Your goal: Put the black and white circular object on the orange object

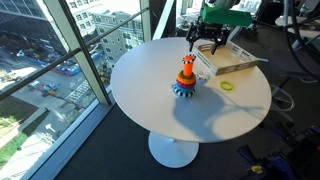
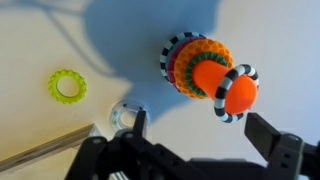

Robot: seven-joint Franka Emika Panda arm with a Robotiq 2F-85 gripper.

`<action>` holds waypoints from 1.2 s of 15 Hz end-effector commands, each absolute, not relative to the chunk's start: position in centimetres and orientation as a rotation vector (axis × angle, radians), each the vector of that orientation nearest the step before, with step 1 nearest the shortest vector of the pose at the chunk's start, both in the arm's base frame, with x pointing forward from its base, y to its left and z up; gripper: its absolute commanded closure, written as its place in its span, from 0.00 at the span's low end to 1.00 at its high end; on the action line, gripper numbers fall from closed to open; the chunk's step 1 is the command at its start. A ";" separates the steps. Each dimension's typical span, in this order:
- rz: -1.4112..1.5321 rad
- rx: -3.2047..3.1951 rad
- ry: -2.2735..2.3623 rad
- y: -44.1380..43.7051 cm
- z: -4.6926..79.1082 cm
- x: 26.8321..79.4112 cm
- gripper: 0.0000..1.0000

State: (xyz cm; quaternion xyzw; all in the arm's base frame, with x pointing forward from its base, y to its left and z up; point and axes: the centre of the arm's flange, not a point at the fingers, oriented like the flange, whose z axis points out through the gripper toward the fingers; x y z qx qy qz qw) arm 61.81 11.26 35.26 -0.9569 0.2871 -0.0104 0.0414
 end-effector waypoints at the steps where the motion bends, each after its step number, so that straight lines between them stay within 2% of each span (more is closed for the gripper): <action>1: -0.050 -2.956 0.927 10.8 36.1 61.1 0.00; 18: 0.097 -2.981 0.950 10.6 33.9 60.2 0.00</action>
